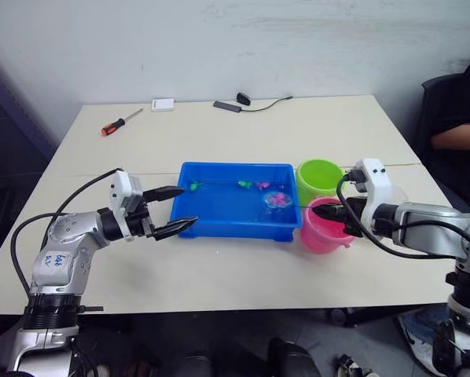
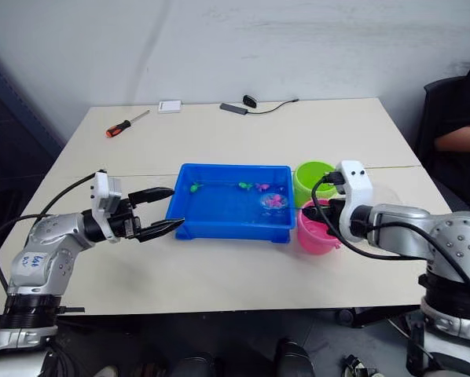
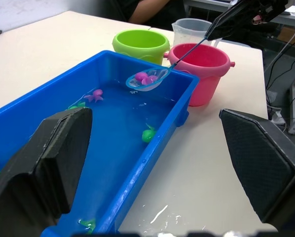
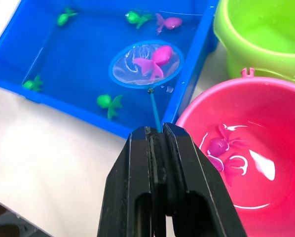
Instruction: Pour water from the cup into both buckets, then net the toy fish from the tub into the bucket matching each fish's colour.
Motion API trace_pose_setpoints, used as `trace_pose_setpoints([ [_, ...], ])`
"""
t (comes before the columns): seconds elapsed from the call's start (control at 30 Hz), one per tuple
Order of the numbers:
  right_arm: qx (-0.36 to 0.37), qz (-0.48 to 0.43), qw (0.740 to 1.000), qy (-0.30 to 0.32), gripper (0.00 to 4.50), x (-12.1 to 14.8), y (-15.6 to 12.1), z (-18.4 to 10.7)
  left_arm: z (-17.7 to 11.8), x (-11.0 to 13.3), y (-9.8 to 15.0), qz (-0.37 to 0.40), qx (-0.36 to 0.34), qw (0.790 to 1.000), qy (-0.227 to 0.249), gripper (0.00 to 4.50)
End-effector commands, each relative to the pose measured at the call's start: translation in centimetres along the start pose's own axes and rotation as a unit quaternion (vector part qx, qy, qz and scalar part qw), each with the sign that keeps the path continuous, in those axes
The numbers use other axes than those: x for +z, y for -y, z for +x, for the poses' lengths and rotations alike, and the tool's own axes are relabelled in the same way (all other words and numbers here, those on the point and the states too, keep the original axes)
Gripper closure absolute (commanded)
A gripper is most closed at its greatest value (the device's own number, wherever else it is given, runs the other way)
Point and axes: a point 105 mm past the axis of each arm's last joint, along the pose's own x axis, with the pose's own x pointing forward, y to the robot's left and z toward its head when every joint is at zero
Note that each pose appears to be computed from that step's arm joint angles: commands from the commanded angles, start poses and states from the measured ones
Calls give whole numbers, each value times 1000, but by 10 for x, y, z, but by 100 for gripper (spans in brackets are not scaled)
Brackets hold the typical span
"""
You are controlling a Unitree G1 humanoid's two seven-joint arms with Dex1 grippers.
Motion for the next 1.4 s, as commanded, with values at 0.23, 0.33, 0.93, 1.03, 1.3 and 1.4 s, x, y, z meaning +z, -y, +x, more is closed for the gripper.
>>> trace_pose_setpoints([
  [0.23,38,-70,990,115,450,21,-5,-52,4,14,-4,20,-20,999,15,3],
  [0.33,45,-71,989,124,450,16,-1,-62,6,14,-5,22,-24,999,15,3],
  [0.93,-74,-143,965,208,450,-7,39,-96,8,11,-6,24,-27,999,15,3],
  [1.03,-89,-171,954,229,450,-6,40,-101,7,10,-7,23,-26,999,14,3],
  [1.3,-129,-252,936,212,450,-24,55,-102,8,9,-8,23,-24,999,16,3],
  [1.4,-138,-279,928,203,450,-32,60,-101,8,9,-8,24,-24,999,16,3],
])
